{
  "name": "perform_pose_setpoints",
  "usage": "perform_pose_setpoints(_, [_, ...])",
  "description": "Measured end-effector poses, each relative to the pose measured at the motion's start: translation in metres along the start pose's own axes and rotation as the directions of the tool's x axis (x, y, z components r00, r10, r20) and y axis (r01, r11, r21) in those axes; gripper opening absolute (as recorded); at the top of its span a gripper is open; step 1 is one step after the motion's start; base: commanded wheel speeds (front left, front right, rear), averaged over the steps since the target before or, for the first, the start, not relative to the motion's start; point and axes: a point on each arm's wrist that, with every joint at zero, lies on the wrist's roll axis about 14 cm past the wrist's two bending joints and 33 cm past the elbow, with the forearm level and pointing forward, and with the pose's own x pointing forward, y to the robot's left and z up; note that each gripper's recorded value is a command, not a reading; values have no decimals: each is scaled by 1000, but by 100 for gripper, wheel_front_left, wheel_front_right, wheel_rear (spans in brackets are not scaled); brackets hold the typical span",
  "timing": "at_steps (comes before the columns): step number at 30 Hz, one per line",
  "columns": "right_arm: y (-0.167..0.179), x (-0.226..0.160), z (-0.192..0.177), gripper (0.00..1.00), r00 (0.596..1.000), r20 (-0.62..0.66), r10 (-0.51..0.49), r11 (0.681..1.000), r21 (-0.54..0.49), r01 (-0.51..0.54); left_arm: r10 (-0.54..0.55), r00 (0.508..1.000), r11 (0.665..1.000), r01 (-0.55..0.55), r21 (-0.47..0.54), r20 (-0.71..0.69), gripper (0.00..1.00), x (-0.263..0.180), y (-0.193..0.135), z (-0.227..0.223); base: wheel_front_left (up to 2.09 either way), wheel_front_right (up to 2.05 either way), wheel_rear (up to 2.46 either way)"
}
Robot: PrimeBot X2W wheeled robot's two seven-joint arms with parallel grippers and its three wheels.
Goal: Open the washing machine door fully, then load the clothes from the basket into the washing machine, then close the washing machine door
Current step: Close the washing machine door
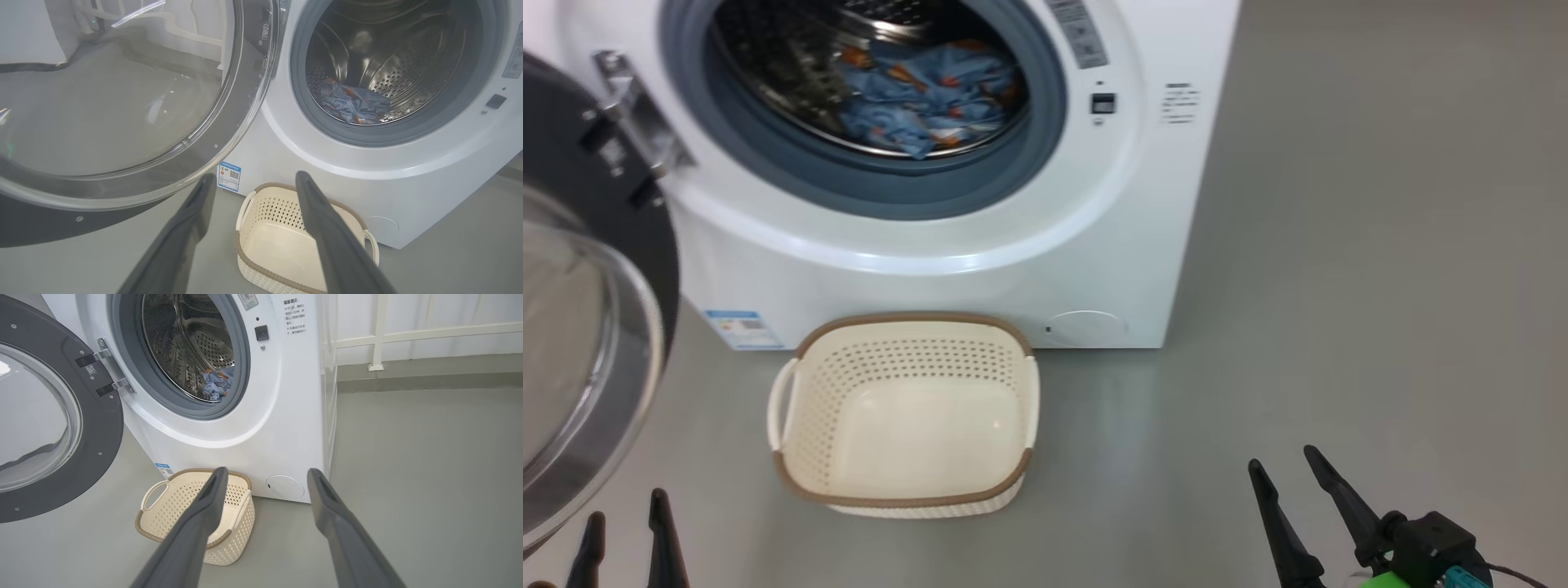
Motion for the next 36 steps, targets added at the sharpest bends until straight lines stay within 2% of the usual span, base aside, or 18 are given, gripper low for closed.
perform_pose_setpoints(9, [43, 37, -8, 100, 985, -25, 171, 985, -15, -171, 166, 986, 986, -166, -22, 15, 100, -34, 48, 4, 0, 0, 0])
perform_pose_setpoints(21, [103, 59, -26, 100, 932, -72, 355, 934, -2, -357, 345, 937, 938, -342, -60, 51, 100, -80, 95, 13, 0, 0, 0])
perform_pose_setpoints(36, [132, 65, -32, 100, 897, -88, 433, 901, 18, -433, 435, 896, 899, -428, -91, 84, 100, -107, 116, 21, 0, 0, 0])
